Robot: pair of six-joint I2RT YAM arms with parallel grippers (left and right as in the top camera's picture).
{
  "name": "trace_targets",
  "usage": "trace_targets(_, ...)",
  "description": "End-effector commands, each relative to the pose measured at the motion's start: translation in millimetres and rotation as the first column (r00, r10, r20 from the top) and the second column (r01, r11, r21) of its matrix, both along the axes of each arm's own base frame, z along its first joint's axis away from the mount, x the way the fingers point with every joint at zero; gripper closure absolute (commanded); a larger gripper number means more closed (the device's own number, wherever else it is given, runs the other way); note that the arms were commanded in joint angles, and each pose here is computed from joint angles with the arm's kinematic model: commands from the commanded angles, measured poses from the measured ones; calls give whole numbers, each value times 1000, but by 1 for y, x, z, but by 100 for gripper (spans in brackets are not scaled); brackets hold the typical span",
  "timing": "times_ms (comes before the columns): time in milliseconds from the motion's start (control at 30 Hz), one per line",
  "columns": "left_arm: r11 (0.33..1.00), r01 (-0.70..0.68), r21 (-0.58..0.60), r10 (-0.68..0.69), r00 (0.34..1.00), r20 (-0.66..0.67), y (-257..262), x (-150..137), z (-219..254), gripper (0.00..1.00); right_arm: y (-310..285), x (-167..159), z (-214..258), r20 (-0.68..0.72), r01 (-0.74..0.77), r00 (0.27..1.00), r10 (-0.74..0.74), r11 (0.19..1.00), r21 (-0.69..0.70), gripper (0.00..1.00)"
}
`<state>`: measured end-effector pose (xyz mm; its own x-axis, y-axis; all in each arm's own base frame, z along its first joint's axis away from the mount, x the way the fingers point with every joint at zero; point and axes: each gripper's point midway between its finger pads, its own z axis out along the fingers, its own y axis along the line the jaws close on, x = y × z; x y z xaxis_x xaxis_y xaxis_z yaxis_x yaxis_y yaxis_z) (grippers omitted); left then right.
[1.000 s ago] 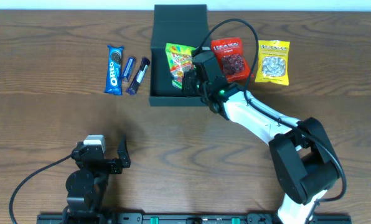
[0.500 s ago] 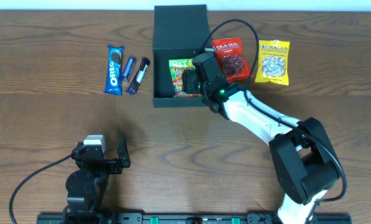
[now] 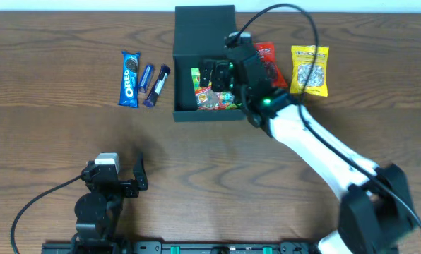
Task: Pack container
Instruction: 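Carry the Haribo bag left and drop it into the black box, then reach the left gripper to the blue Oreo pack and grasp it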
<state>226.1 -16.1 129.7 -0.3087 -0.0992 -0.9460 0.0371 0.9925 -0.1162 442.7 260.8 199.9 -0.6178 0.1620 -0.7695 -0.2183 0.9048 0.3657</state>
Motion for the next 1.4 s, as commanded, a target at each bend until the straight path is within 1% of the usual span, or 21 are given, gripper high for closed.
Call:
trace_targets(0, 1000, -8, 10, 8, 1000, -23, 2, 0, -11, 5, -9, -7, 24, 38, -17, 999, 19, 999, -44, 1)
trace_targets(133, 1000, -8, 10, 8, 1000, -23, 2, 0, -11, 5, -25, -32, 8, -81, -26, 997, 17, 993, -112, 1)
trace_targets(233, 1000, -8, 10, 8, 1000, -23, 2, 0, -11, 5, -38, -53, -15, -199, -43, 980, 7, 983, -180, 1)
trace_targets(300, 1000, -8, 10, 8, 1000, -23, 2, 0, -11, 5, -44, -63, -25, -248, -53, 969, 0, 977, -208, 1)
trace_targets(400, 1000, -8, 10, 8, 1000, -23, 2, 0, -11, 5, -49, -72, -34, -288, -83, 958, 8, 965, -248, 1)
trace_targets(633, 1000, -1, 0, 1, 1000, -23, 0, 0, -11, 5, -54, -79, -40, -323, -92, 946, 1, 959, -267, 1)
trace_targets(733, 1000, 9, -10, -9, 1000, -9, -2, 1, -7, 5, -54, -79, -40, -320, -105, 948, 12, 955, -276, 1)
trace_targets(800, 994, 48, -94, -42, 997, 69, -12, 5, 13, 5, -54, -79, -40, -313, -129, 949, 33, 947, -293, 1)
trace_targets(867, 986, 102, -134, -82, 986, 146, -21, 7, 33, 5, -54, -79, -39, -307, -143, 951, 45, 942, -303, 1)
trace_targets(1000, 980, 127, -151, -86, 963, 254, -23, 9, 61, 5, -54, -74, -36, -283, -136, 958, 46, 942, -306, 1)
trace_targets(1067, 982, 119, -147, -72, 954, 293, -21, 11, 73, 5, -52, -66, -31, -242, -144, 968, 68, 939, -313, 1)
trace_targets(1267, 990, -18, -139, 51, 969, 243, 1, 29, 88, 5, -51, -37, -7, -95, -134, 989, 109, 938, -320, 1)
trace_targets(1367, 997, -23, -73, 39, 974, 222, 1, 49, 105, 5, -57, -18, 9, -14, -91, 996, 90, 949, -301, 1)
